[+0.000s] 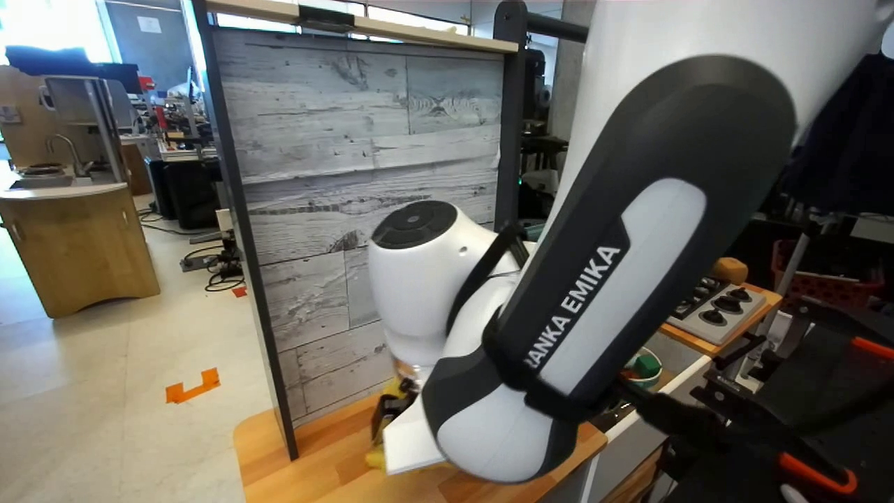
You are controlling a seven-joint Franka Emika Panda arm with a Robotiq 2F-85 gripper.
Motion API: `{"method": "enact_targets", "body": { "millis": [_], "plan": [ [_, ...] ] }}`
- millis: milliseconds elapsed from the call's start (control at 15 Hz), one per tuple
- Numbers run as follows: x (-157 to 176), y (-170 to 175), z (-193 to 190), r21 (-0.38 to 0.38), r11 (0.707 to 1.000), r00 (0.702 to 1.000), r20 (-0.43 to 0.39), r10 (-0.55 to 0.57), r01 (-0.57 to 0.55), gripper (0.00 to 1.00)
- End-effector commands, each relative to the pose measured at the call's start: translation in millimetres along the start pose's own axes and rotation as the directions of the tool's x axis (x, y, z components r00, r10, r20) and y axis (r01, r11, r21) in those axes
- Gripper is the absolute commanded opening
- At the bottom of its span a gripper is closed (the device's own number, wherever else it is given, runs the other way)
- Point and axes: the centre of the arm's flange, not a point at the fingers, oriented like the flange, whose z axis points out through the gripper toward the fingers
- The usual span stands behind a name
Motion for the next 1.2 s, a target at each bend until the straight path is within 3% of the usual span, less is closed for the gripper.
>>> {"method": "enact_targets", "body": {
  "millis": [0, 200, 400, 600, 800, 1133],
  "plan": [
    [-31.4, -71.2, -13.4, 0.091, 0.996, 0.999, 0.046, -0.009, 0.005, 1.0],
    [-39.6, -47.8, -8.0, 0.023, 1.0, 0.991, 0.131, 0.001, -0.004, 1.0],
    [-31.6, 27.5, 11.7, -0.11, 0.993, 0.988, 0.149, 0.046, -0.03, 1.0],
    [-20.5, 66.1, 18.9, -0.169, 0.985, 0.984, 0.163, 0.076, -0.048, 1.0],
    [-32.6, 30.5, 15.8, -0.072, 0.997, 0.988, 0.157, -0.001, 0.012, 1.0],
    [-83.7, -88.9, -43.8, 0.19, 0.976, 0.992, 0.052, -0.116, 0.104, 1.0]
  ]
}}
